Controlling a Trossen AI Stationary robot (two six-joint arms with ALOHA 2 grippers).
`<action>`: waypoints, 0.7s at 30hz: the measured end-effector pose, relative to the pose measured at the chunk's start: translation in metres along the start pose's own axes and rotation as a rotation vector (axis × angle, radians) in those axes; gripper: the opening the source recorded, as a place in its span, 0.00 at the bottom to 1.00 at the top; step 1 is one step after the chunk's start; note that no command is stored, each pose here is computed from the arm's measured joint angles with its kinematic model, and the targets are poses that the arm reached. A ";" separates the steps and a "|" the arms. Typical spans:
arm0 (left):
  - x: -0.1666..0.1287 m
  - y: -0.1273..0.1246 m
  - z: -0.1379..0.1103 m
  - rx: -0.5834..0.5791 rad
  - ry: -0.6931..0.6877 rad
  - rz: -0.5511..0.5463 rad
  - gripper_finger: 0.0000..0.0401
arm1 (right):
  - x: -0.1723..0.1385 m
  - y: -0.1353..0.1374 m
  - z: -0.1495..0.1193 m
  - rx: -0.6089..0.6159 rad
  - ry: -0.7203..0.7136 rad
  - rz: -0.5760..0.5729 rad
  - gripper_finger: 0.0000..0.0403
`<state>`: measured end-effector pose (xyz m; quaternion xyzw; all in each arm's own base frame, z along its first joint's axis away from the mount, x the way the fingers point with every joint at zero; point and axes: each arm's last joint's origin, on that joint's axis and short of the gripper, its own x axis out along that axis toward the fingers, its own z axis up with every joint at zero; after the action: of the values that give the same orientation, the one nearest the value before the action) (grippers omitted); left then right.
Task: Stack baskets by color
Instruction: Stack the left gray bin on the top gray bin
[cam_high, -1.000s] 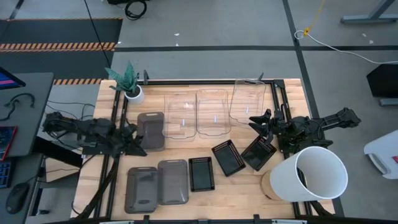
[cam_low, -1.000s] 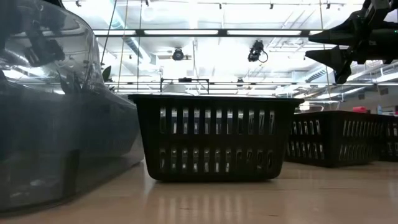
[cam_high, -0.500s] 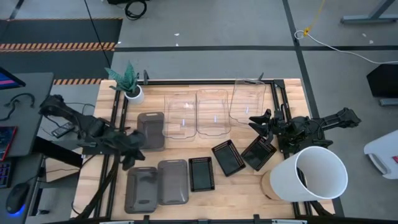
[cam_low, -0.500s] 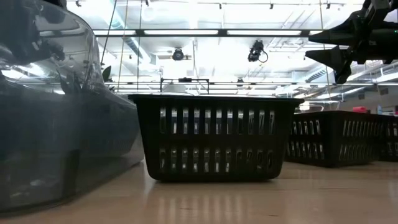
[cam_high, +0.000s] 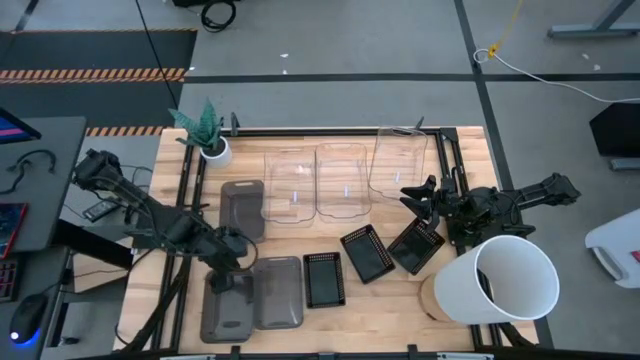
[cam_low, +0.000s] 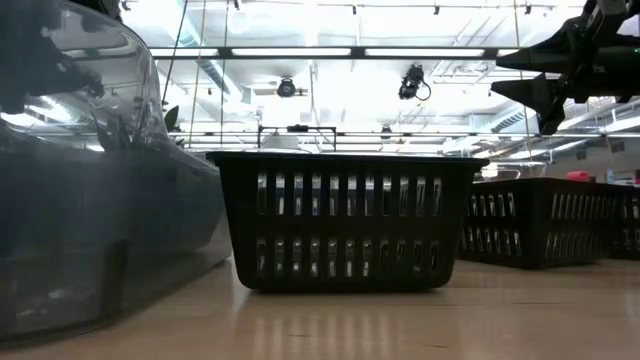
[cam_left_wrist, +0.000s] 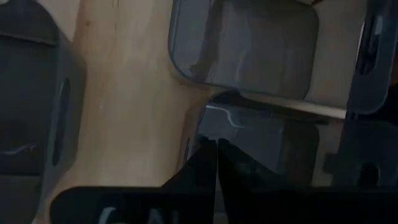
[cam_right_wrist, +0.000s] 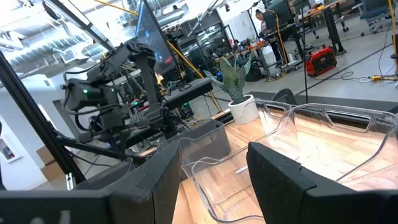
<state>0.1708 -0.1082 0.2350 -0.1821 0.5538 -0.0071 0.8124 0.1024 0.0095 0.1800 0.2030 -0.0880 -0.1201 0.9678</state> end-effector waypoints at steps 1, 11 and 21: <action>0.002 0.000 0.001 -0.007 0.020 -0.005 0.06 | 0.000 0.000 0.000 0.000 0.000 0.000 0.47; -0.004 -0.021 0.004 0.033 0.094 -0.001 0.22 | 0.000 0.000 0.001 0.002 -0.004 0.002 0.47; 0.020 -0.039 0.002 0.235 0.238 0.198 0.41 | 0.000 0.000 0.001 0.003 -0.005 0.002 0.47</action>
<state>0.1880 -0.1481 0.2294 -0.0284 0.6567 -0.0132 0.7535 0.1023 0.0095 0.1806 0.2040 -0.0909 -0.1194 0.9674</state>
